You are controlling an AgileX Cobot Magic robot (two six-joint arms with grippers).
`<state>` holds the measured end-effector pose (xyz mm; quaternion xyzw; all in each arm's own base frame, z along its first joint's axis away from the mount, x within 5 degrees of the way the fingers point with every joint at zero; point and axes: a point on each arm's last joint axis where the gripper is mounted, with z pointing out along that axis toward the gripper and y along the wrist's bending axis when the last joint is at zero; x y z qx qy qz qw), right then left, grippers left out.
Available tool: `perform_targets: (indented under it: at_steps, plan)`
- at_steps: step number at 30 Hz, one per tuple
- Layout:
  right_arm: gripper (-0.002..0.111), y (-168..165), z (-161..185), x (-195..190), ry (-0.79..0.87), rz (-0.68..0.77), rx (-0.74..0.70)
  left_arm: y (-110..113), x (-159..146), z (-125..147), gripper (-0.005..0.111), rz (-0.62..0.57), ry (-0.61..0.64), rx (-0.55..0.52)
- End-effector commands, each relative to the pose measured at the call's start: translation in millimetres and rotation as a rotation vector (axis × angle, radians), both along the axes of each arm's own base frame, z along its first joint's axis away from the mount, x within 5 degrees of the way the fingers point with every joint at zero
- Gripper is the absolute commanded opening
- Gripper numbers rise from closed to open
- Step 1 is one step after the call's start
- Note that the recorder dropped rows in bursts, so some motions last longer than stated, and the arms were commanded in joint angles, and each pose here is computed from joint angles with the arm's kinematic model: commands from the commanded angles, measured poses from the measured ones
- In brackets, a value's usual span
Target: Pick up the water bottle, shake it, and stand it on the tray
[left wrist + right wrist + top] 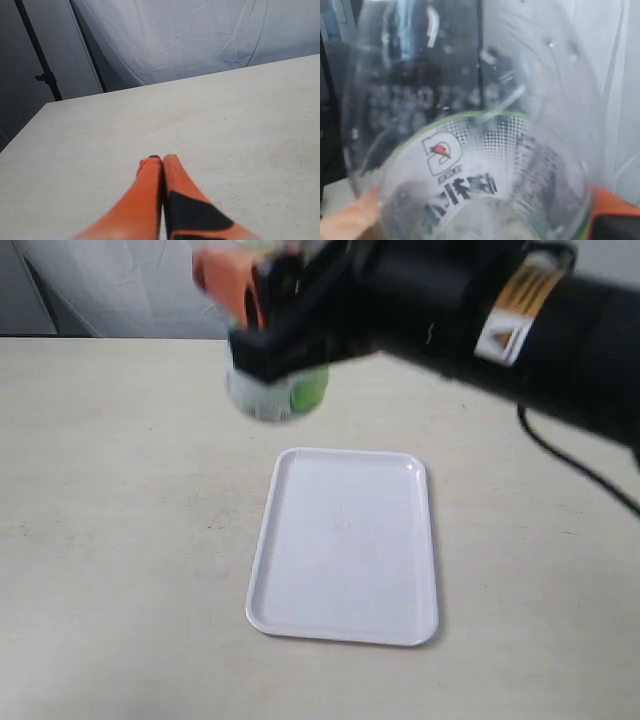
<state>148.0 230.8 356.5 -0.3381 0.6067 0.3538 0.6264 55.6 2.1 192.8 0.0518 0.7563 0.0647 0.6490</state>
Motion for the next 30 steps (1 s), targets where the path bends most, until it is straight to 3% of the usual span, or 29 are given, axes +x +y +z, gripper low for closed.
perform_targets:
  at_steps: [1, 4, 7, 10, 14, 16, 18, 24, 27, 30]
  plan:
    - [-0.001, -0.3, -15.9, 3.4, 0.027, -0.025, -0.211, -0.1, -0.1, -0.6, 0.000, -0.001, -0.005, -0.006]
    - [-0.001, 9.4, -74.4, 9.9, 0.134, -0.016, -0.375, -0.1, -0.1, -0.6, 0.000, -0.001, -0.005, -0.006]
    - [-0.001, 15.2, -112.1, 14.0, 0.195, -0.023, -0.414, -0.1, -0.1, -0.6, 0.000, -0.001, -0.005, -0.006]
    - [-0.001, 19.7, -102.7, 17.3, 0.158, -0.029, -0.344, -0.1, -0.1, -0.6, 0.000, -0.001, -0.005, -0.006]
    - [-0.001, 15.0, -47.0, 14.2, 0.012, -0.035, -0.129, -0.1, -0.1, -0.6, 0.000, -0.001, -0.005, -0.006]
    - [-0.001, 11.0, -33.3, 11.9, -0.045, -0.040, -0.112, -0.1, -0.1, -0.6, 0.000, -0.001, -0.005, -0.006]
    - [-0.001, 9.7, -41.3, 13.2, 0.010, -0.057, -0.171, -0.1, -0.1, -0.6, 0.000, -0.001, -0.005, -0.006]
    - [-0.001, 11.5, -135.1, 17.5, 0.284, -0.091, -0.440, -0.1, -0.1, -0.6, 0.000, -0.001, -0.005, -0.006]
    - [-0.001, 17.2, -140.5, 8.2, 0.312, -0.064, -0.435, -0.1, -0.1, -0.6, 0.000, -0.001, -0.005, -0.006]
    - [-0.001, 26.5, -124.3, -7.5, 0.176, 0.018, -0.383, -0.1, -0.1, -0.6, 0.000, -0.001, -0.005, -0.006]
